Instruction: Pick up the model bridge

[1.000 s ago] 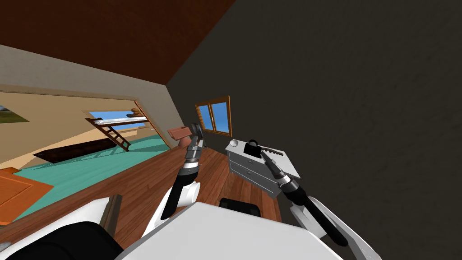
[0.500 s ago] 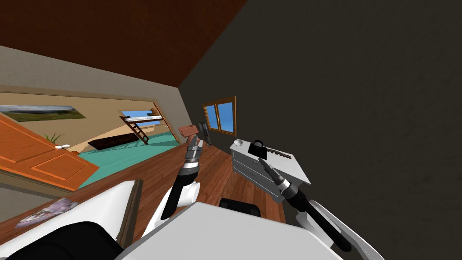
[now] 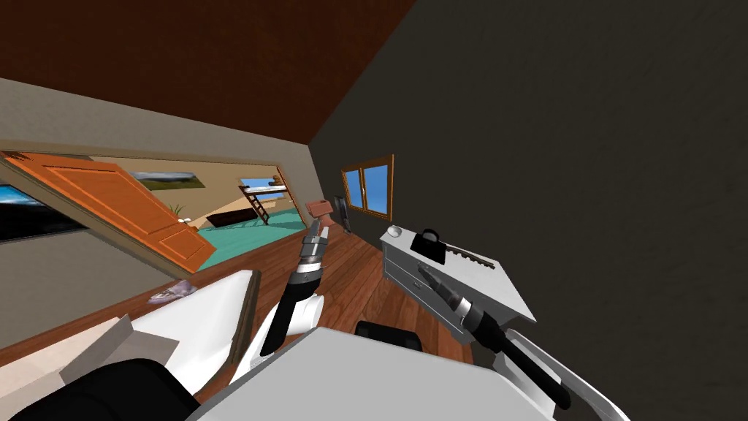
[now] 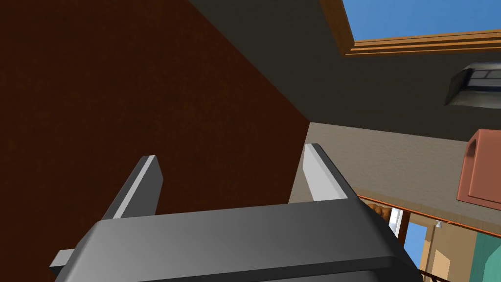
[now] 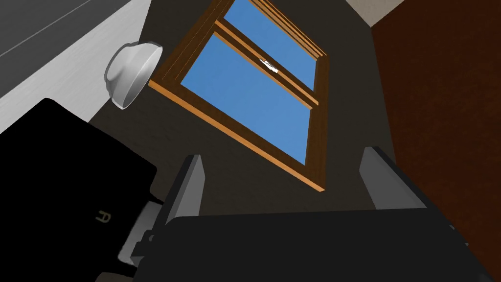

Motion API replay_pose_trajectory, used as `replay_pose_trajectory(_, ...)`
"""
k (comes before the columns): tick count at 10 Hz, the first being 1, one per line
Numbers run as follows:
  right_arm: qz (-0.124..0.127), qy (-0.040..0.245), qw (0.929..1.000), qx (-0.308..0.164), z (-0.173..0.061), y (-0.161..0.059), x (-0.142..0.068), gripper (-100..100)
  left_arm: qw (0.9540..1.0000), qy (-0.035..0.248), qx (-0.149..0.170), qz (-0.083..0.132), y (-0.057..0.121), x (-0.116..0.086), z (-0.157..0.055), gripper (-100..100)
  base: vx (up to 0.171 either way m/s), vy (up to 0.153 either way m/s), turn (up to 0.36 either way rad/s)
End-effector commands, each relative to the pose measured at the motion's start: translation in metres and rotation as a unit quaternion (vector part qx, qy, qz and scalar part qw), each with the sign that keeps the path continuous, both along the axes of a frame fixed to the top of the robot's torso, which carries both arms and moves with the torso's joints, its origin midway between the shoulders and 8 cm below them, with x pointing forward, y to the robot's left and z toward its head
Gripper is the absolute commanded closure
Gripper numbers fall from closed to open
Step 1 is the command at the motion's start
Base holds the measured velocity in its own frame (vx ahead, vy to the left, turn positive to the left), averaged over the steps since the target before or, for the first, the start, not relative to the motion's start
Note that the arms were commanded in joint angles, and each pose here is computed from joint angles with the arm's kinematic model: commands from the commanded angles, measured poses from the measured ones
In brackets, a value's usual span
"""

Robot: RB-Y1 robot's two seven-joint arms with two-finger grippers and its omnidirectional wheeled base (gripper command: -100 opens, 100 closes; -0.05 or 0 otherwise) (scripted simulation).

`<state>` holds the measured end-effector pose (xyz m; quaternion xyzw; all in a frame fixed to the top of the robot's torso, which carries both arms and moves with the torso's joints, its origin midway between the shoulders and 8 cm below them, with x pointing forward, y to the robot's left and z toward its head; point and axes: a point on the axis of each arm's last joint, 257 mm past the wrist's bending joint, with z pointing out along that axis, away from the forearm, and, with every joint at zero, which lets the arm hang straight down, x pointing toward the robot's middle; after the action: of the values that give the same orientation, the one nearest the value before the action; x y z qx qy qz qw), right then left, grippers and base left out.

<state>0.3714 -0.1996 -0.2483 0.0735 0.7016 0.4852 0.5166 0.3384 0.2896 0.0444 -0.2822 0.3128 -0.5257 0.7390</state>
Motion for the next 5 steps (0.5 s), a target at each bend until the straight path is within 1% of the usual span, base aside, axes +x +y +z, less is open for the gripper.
replay_pose_trajectory(1, 0.014, 0.027, 0.9987, -0.040, -0.032, -0.009, -0.013, -100, 1.0000, 0.000, 0.000, 0.000, 0.000, 0.000, 0.000, 0, 0.004, -0.002, 0.364)
replay_pose_trajectory(2, 0.011, 0.033, 0.9982, -0.049, -0.039, -0.016, -0.013, -100, 1.0000, 0.000, 0.000, 0.000, 0.000, 0.000, 0.000, 0, 0.009, -0.016, 0.197)
replay_pose_trajectory(3, 0.024, 0.054, 0.9949, -0.082, -0.063, -0.026, -0.024, -100, 1.0000, 0.000, 0.000, 0.000, 0.000, 0.000, 0.000, 0, 0.014, -0.015, 0.361)
replay_pose_trajectory(4, 0.021, 0.061, 0.9936, -0.092, -0.070, -0.035, -0.025, -100, 1.0000, 0.000, 0.000, 0.000, 0.000, 0.000, 0.000, 0, 0.020, -0.025, 0.167)
replay_pose_trajectory(5, 0.032, 0.083, 0.9884, -0.123, -0.095, -0.047, -0.037, -100, 1.0000, 0.000, 0.000, 0.000, 0.000, 0.000, 0.000, 0, 0.021, -0.029, 0.368)
